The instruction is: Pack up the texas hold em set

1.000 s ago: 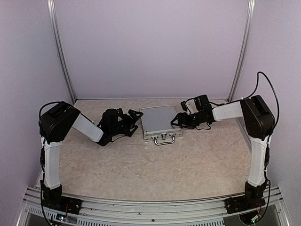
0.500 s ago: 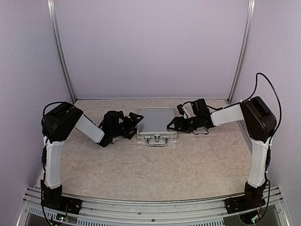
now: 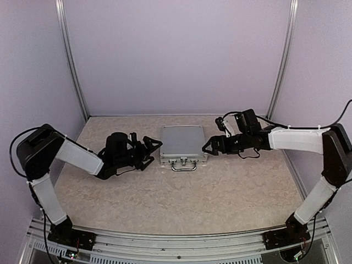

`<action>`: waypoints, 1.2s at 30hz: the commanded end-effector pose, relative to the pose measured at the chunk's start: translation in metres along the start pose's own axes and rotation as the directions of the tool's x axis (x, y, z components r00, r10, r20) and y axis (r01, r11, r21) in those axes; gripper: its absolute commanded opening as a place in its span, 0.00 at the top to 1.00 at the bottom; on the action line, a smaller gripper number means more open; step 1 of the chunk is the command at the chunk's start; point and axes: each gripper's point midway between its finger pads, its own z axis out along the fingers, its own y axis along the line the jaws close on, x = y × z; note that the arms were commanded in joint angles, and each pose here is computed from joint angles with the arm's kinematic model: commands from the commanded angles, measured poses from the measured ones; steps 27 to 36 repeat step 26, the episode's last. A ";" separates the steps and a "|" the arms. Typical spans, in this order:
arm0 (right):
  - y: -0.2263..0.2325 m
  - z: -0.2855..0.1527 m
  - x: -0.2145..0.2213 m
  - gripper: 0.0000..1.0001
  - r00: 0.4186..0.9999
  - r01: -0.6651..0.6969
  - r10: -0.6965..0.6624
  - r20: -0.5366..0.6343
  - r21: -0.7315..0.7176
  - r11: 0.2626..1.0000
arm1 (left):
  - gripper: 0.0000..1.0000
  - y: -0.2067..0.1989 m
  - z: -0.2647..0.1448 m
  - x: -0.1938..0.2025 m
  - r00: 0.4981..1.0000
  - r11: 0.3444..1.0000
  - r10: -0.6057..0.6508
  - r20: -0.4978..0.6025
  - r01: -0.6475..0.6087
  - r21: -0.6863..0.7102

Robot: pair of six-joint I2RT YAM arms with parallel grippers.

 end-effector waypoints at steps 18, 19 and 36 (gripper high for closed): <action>0.009 -0.268 0.016 0.00 0.796 -0.048 -0.183 0.577 0.361 0.931 | 0.01 -0.051 -0.253 -0.009 0.789 0.815 0.568 0.235 -0.498 -0.296; 0.009 -0.273 0.015 0.00 0.785 -0.053 -0.188 0.590 0.367 0.929 | 0.01 -0.050 -0.259 -0.011 0.786 0.819 0.563 0.255 -0.488 -0.302; 0.004 -0.282 0.016 0.00 0.762 -0.086 -0.188 0.620 0.384 0.919 | 0.01 -0.059 -0.275 -0.021 0.766 0.829 0.553 0.328 -0.467 -0.307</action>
